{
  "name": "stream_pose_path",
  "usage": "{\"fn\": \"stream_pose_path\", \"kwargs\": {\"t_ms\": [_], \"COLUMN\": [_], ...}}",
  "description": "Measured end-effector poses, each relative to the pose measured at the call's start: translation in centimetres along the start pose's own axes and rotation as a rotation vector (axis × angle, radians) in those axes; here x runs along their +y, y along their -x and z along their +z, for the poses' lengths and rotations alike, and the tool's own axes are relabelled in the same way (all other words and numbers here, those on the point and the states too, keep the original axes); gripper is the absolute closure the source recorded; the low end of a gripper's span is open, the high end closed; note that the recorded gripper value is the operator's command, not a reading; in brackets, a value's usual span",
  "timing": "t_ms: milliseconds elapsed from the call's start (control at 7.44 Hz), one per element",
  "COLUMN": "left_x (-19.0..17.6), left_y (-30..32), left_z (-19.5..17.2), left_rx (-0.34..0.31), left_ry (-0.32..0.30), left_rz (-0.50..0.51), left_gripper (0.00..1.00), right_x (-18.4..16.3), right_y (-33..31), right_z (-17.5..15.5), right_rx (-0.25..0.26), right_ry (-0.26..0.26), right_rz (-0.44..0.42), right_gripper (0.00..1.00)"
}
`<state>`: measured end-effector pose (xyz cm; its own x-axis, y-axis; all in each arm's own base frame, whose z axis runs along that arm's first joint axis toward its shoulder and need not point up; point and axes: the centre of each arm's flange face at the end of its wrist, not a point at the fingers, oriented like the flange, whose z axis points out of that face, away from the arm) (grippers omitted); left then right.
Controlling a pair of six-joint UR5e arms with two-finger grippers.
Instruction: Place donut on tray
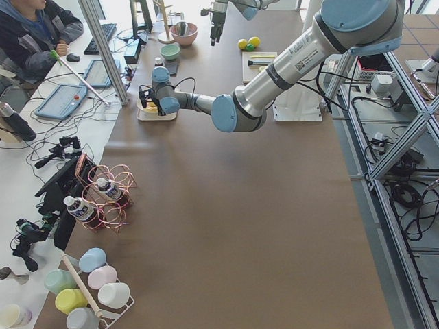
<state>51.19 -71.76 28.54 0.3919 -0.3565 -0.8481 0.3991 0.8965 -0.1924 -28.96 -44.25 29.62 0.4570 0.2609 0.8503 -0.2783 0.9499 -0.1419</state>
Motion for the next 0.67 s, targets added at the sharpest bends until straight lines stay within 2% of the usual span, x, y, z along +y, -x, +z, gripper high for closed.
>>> {"fn": "stream_pose_path", "kwargs": {"t_ms": [134, 269, 403, 672], "left_x": [0.4, 0.9, 1.2, 0.4], "left_y": [0.0, -0.2, -0.4, -0.5], "left_z": [0.8, 1.4, 1.6, 0.1], "left_rx": [0.002, 0.005, 0.009, 0.031], "left_ry": [-0.014, -0.024, -0.029, -0.030], "left_rz": [0.007, 0.016, 0.027, 0.073], "left_gripper": [0.33, 0.02, 0.02, 0.02], "right_x": [-0.9, -2.1, -3.7, -7.3], "right_y": [-2.7, -5.6, -8.7, -14.1], "right_z": [0.0, -0.1, -0.7, -2.4], "right_rx": [0.036, 0.071, 0.099, 0.118], "right_ry": [-0.008, -0.008, 0.001, 0.023], "right_rz": [-0.047, -0.089, -0.129, -0.190], "right_gripper": [0.00, 0.00, 0.00, 0.00]}}
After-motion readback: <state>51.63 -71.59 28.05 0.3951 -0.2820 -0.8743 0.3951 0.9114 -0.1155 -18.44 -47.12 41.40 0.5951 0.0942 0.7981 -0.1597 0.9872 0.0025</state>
